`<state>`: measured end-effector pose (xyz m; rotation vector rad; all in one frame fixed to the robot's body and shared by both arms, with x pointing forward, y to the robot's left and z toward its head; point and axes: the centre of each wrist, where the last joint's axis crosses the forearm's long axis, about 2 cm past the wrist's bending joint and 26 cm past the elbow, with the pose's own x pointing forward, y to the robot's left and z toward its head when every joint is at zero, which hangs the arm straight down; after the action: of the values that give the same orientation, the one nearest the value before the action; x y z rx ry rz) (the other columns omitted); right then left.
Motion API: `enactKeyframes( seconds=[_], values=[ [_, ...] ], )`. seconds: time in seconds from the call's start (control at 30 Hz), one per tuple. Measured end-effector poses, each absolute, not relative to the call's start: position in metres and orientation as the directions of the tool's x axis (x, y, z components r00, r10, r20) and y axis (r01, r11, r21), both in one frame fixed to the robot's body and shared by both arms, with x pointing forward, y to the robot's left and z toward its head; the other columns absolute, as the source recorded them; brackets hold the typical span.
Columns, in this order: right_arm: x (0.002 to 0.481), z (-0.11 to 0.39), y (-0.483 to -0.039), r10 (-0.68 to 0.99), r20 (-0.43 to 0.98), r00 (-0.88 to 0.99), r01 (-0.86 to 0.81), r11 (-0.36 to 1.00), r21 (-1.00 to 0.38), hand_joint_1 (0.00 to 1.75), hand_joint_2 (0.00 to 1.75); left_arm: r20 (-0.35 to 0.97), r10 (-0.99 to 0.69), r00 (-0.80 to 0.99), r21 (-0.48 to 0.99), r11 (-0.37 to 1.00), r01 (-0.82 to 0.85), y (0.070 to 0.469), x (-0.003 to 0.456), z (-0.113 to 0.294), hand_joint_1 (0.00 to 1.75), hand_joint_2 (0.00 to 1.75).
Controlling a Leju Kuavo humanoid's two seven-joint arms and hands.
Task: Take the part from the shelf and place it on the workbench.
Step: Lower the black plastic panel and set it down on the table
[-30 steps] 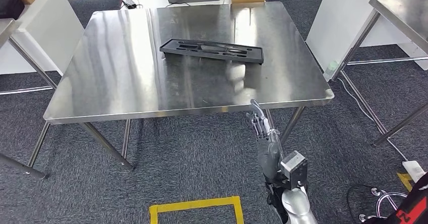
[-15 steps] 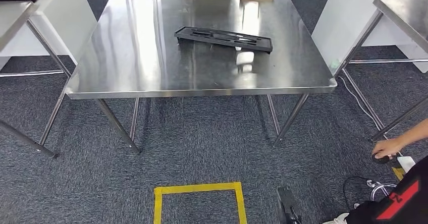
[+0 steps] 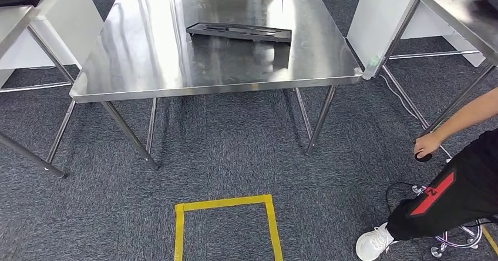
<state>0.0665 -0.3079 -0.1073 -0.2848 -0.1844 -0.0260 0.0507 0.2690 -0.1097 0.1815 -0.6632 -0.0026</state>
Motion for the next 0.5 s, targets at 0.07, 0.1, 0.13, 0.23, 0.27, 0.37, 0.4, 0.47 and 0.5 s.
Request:
enactKeyframes(
  seconds=[0.07,0.1,0.13,0.23,0.27,0.37,0.4,0.47,0.5],
  values=[
    [0.065,-0.108,-0.307,0.003,0.174,0.985,0.046,0.961,-0.274,0.0,0.0,0.612,-0.063,0.788,0.169,0.984,-0.053,0.27,0.051,-0.11,0.0,0.0],
    [0.064,-0.108,-0.307,0.004,0.17,0.985,0.044,0.961,-0.274,0.0,0.0,0.612,-0.064,0.788,0.169,0.984,-0.052,0.27,0.051,-0.11,0.0,0.0],
    [0.064,-0.108,-0.306,0.005,0.166,0.986,0.041,0.961,-0.273,0.0,0.0,0.612,-0.064,0.788,0.169,0.984,-0.052,0.27,0.051,-0.11,0.0,0.0],
    [0.063,-0.108,-0.304,0.021,0.157,0.987,0.022,0.964,-0.266,0.0,0.0,0.618,-0.067,0.784,0.171,0.984,-0.051,0.271,0.055,-0.109,0.0,0.0],
    [0.063,-0.108,-0.303,0.029,0.155,0.987,0.013,0.965,-0.263,0.0,0.0,0.62,-0.069,0.782,0.172,0.984,-0.049,0.271,0.056,-0.109,0.0,0.0],
    [0.062,-0.108,-0.299,0.064,0.159,0.985,-0.021,0.966,-0.258,0.0,0.0,0.619,-0.074,0.782,0.171,0.984,-0.042,0.272,0.056,-0.109,0.0,0.0],
    [0.061,-0.109,-0.297,0.077,0.161,0.984,-0.033,0.966,-0.257,0.0,0.0,0.617,-0.075,0.783,0.171,0.984,-0.041,0.272,0.055,-0.109,0.0,0.0],
    [0.059,-0.109,-0.295,0.103,0.166,0.981,-0.058,0.965,-0.256,0.0,0.0,0.614,-0.076,0.785,0.171,0.984,-0.038,0.273,0.054,-0.109,0.0,0.0],
    [0.059,-0.109,-0.293,0.117,0.168,0.979,-0.072,0.964,-0.256,0.0,0.0,0.614,-0.078,0.786,0.172,0.984,-0.037,0.273,0.054,-0.109,0.0,0.0]
  ],
)
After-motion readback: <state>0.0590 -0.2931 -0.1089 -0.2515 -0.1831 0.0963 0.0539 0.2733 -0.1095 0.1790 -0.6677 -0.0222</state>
